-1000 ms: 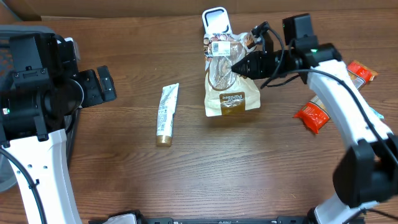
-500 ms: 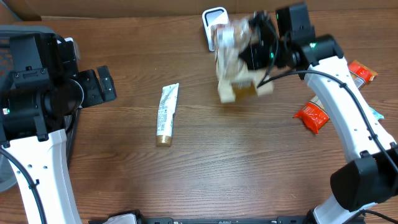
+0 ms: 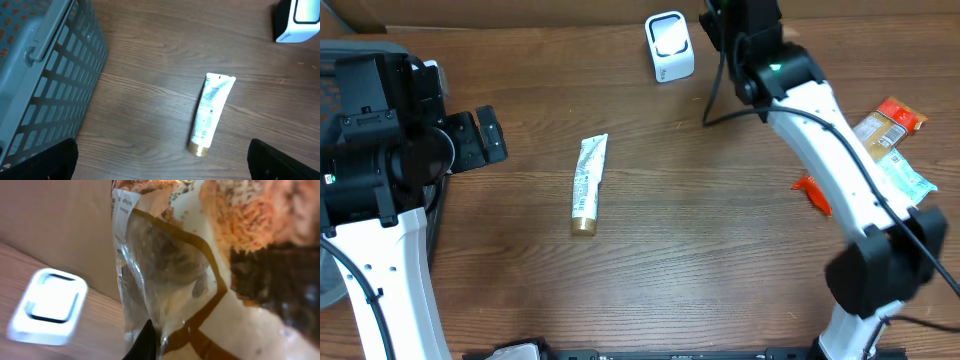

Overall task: Scan the item barcode
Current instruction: 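Hold the pouch up against the white scanner face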

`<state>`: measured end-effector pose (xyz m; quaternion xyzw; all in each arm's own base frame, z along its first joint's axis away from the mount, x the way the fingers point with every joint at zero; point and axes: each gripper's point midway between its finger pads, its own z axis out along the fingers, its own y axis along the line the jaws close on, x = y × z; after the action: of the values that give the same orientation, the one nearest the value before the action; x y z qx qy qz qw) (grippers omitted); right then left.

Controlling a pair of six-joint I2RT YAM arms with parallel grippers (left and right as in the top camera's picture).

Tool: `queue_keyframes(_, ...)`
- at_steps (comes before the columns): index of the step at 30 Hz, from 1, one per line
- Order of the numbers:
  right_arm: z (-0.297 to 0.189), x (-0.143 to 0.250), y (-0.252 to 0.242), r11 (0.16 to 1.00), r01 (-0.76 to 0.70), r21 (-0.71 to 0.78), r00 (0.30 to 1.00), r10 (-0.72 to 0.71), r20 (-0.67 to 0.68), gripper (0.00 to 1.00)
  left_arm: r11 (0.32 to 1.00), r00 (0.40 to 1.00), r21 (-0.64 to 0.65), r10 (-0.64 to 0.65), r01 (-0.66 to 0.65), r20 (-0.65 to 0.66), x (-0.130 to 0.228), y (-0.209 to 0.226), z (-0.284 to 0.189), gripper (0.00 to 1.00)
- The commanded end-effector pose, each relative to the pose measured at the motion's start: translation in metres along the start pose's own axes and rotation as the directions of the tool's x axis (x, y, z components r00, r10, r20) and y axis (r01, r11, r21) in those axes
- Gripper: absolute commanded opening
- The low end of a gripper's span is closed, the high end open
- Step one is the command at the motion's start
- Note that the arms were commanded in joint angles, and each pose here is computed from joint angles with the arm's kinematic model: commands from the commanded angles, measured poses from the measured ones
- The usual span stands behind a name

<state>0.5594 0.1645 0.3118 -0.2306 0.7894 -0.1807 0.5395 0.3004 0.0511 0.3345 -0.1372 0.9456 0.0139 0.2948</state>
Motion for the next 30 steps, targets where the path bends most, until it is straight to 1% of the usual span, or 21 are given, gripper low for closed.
queue_keyframes(1, 0.03, 0.02, 0.008, 0.954, 0.293, 0.064, 0.955, -0.289, -0.067, 0.04, 1.0, 1.0, 0.006, -0.01, 0.01, -0.003, 0.0, 0.0, 0.002, 1.0)
queue_keyframes(7, 0.065, 0.033, 0.028, 0.852, 0.499, 0.161, 0.866, -0.481, -0.137, 0.04, 1.0, 1.0, 0.007, -0.01, 0.01, -0.003, 0.0, 0.0, 0.002, 0.99)
queue_keyframes(12, 0.089, 0.048, 0.057, 0.782, 0.606, 0.142, 0.795, -0.589, -0.148, 0.04, 1.0, 1.0, 0.006, -0.01, 0.01, -0.003, 0.0, 0.0, 0.002, 0.99)
queue_keyframes(17, 0.105, 0.063, 0.075, 0.774, 0.619, 0.131, 0.784, -0.602, -0.149, 0.04, 1.0, 1.0, 0.007, -0.01, 0.01, -0.003, 0.0, 0.0, 0.002, 1.0)
queue_keyframes(30, 0.118, 0.09, 0.111, 0.761, 0.645, 0.066, 0.76, -0.63, -0.16, 0.04, 1.0, 1.0, 0.006, -0.01, 0.01, -0.003, 0.0, 0.0, 0.002, 1.0)
